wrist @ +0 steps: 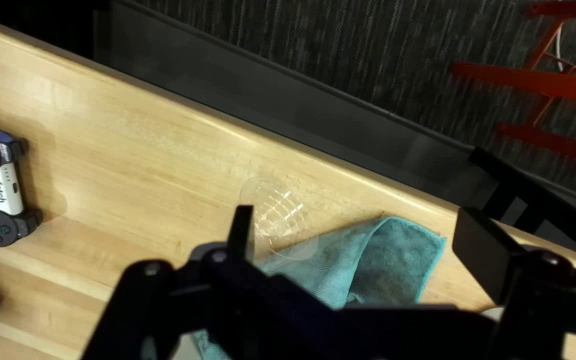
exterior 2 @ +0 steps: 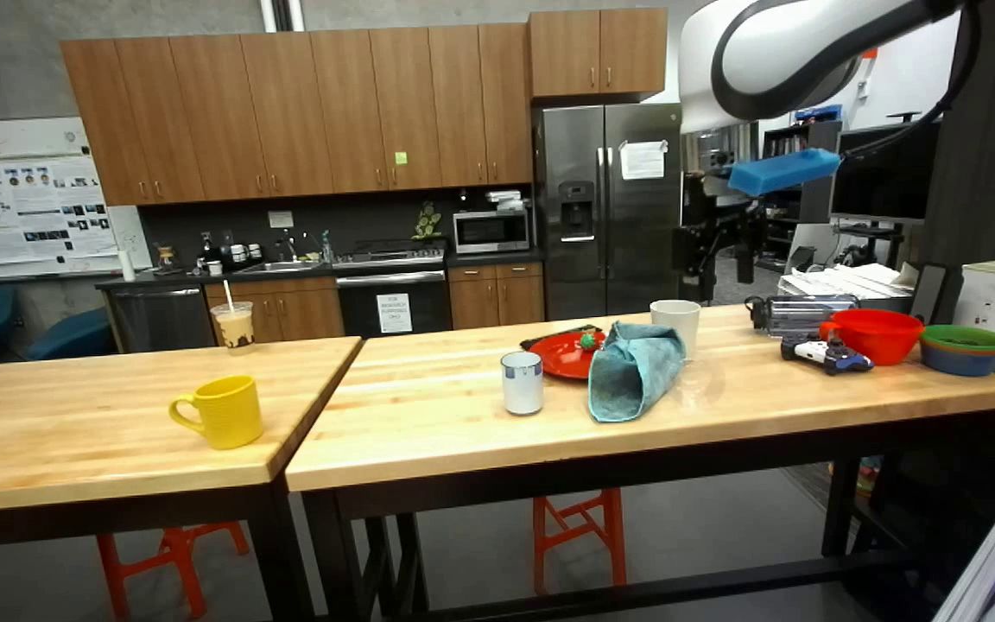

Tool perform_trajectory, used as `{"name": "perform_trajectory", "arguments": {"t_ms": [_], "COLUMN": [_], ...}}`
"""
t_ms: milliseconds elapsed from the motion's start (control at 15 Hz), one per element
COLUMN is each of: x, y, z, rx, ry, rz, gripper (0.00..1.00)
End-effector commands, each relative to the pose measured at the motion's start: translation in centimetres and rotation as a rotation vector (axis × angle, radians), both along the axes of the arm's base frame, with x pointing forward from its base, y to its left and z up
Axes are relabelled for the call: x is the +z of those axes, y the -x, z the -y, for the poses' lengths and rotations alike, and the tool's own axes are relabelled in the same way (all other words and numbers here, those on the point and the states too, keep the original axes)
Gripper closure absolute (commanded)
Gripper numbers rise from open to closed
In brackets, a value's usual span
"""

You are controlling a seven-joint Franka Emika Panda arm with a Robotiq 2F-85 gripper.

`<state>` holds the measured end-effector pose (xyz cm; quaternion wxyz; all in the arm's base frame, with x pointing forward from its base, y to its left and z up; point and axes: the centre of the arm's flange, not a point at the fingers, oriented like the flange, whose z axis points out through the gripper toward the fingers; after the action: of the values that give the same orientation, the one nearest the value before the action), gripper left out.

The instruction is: Lay the blue cloth over the cup

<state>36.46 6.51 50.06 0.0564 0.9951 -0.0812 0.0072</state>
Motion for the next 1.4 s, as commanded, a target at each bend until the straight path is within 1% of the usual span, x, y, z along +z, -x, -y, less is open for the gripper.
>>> {"name": "perform_trajectory", "arguments": {"t_ms": [0, 133, 333, 533, 733, 867, 1200, 1333], "x": [-2.9, -4.5, -6.4, -7.6, -8.3, -8.9, -10.6, -11.6], "y": [-0.5, -0.7, -0.9, -1.2, -1.7, -2.1, -2.8, -2.8], "z": [-4.1, -6.8, -10.4, -12.2, -12.1, -11.3, -10.0, -9.8], "rx": [-0.002, 0.044, 0.12, 0.191, 0.242, 0.264, 0.274, 0.281], "ry": [0.03, 0.06, 0.101, 0.169, 0.293, 0.38, 0.549, 0.635], "rz": [0.076, 0.098, 0.105, 0.114, 0.144, 0.163, 0.224, 0.258], "gripper": [0.0, 0.0, 0.0, 0.0, 0.0, 0.0, 0.0, 0.0]}}
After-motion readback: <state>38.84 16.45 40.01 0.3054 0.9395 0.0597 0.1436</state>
